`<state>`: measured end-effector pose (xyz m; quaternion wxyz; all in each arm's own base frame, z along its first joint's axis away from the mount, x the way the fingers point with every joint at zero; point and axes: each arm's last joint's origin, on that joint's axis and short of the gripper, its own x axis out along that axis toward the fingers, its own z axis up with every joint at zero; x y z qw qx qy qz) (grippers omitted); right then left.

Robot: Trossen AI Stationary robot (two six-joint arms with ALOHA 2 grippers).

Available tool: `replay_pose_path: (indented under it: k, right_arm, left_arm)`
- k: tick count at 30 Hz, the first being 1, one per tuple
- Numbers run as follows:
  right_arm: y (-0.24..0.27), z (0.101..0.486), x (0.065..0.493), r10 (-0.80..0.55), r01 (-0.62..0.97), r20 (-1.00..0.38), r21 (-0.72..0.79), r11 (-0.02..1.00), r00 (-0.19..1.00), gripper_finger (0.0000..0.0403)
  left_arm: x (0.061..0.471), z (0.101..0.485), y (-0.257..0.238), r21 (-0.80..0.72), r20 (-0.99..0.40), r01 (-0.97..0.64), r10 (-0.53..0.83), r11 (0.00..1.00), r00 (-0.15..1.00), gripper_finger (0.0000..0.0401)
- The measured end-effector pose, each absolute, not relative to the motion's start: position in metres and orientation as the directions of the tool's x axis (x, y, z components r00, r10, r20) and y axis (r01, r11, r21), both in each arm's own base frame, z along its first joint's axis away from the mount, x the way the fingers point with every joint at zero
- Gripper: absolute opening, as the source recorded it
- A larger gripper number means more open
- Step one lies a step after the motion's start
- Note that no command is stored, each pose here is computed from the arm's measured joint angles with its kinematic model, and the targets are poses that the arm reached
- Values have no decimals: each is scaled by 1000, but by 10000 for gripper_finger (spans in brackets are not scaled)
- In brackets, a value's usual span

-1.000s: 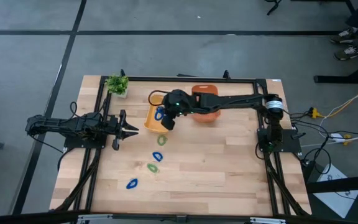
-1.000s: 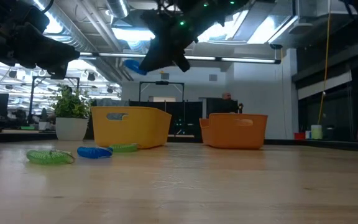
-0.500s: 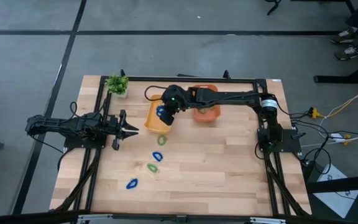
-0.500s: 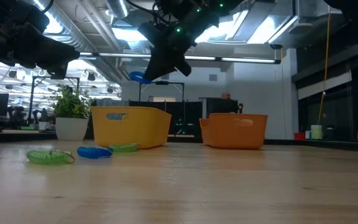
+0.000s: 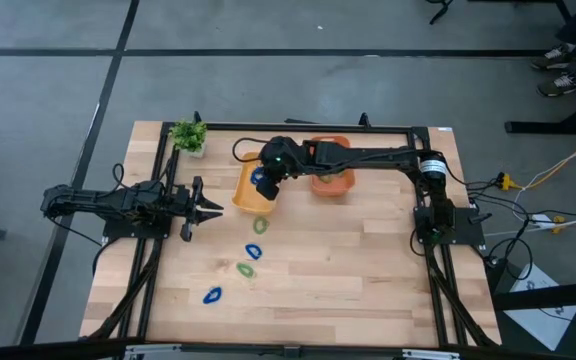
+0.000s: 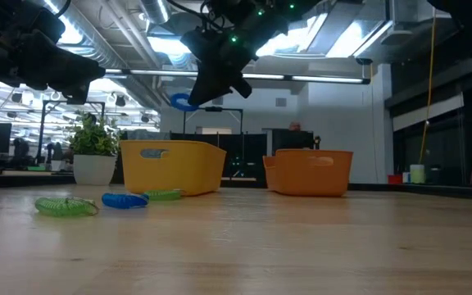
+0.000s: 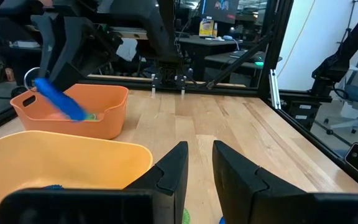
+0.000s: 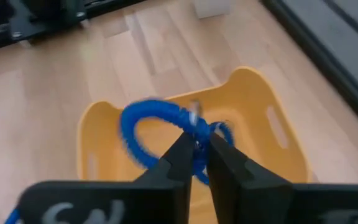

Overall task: Sort items
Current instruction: Put the blue keychain into the yellow bin

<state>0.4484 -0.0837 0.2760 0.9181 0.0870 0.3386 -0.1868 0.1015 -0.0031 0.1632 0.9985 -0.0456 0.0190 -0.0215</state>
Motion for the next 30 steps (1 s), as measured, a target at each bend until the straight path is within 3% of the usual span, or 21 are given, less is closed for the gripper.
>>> replay_pose_path:
  k: [8, 12, 24, 30]
  right_arm:
    - [-85, 276, 448, -319, 436, -652, 21, 900, 688, 115]
    - [-85, 276, 448, -339, 454, -650, 12, 891, 681, 134]
    - [-69, 271, 444, -400, 496, -689, -68, 866, 605, 98]
    - [-46, 271, 439, -390, 418, -725, -154, 895, 567, 73]
  left_arm:
    - [101, 163, -3, -92, -36, 41, -45, 995, 998, 70]
    - [101, 163, -3, -92, -36, 41, -45, 995, 998, 70]
    - [101, 163, -3, -92, -36, 41, -44, 995, 998, 70]
    - [101, 163, -3, -92, -36, 41, -44, 995, 998, 70]
